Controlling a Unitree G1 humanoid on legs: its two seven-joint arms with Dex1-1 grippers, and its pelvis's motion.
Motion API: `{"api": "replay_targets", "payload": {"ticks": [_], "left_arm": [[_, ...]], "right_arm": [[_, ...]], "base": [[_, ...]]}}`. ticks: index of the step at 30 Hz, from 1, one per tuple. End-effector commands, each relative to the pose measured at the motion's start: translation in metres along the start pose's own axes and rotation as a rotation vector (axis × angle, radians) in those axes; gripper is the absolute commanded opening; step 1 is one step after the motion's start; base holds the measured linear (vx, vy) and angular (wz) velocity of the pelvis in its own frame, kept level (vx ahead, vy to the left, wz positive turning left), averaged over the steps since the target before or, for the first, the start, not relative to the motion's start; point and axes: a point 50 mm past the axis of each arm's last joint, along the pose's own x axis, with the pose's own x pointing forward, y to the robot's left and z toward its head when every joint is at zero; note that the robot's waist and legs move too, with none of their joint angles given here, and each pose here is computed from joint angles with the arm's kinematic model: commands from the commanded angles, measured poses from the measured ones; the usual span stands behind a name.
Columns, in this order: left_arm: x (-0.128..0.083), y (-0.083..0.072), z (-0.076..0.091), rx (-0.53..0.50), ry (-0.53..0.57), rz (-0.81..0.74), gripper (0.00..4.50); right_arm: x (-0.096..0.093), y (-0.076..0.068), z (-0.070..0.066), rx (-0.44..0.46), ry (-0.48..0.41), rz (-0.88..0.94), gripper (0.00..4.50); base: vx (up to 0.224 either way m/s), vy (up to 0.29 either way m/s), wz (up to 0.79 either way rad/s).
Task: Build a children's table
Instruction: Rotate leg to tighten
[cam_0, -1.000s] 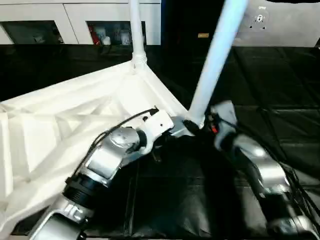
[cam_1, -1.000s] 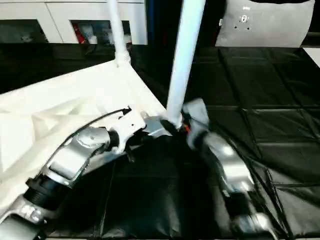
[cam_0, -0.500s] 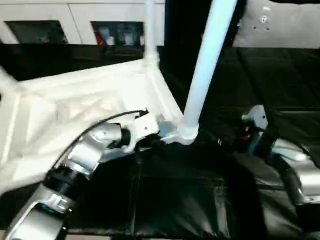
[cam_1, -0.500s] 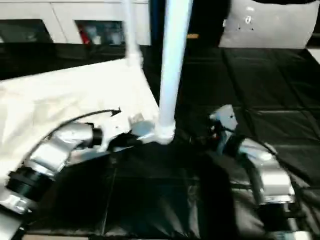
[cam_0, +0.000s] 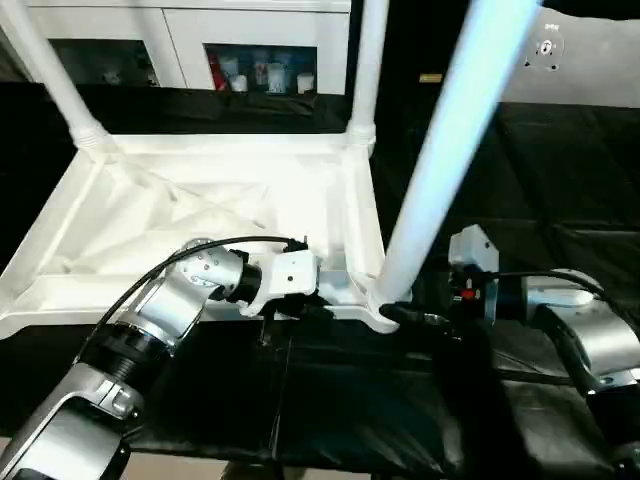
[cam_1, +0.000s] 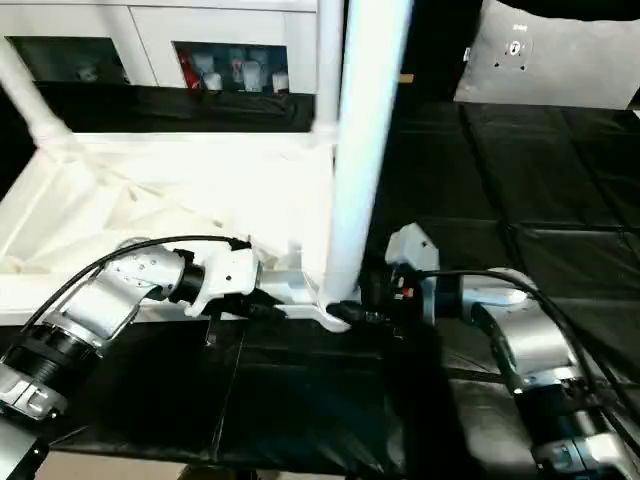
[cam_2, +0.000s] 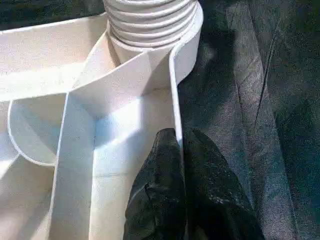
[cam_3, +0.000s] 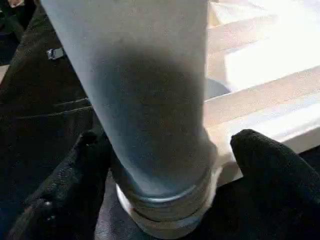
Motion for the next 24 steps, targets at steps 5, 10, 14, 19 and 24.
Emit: {"api": "replay_targets", "payload": {"ticks": [5,10,14,19,24], "left_arm": [[0.012,-0.008,0.002,0.058,0.032,-0.123,0.00],[0.010,-0.006,-0.001,0.056,0.039,-0.120,0.00],[0.010,-0.006,-0.003,0.049,0.041,-0.120,0.00],[0.011,-0.008,-0.003,0.007,0.011,-0.121,0.00],[0.014,-0.006,-0.001,-0.048,-0.017,-0.066,0.00]], "right_arm": [[0.002,-0.001,0.000,-0.002,0.026,0.036,3.43],[0.002,-0.003,-0.001,0.003,0.032,0.042,3.05],[0.003,-0.001,-0.003,0.018,0.029,0.051,2.80],[0.008,0.008,-0.012,0.084,0.009,0.053,2.72],[0.015,0.017,-0.021,0.152,0.002,0.026,2.72]], "base": [[0.000,0.000,0.00],[0.000,0.000,0.00],[0.000,0.000,0.00],[0.000,0.000,0.00],[0.000,0.000,0.00]]}}
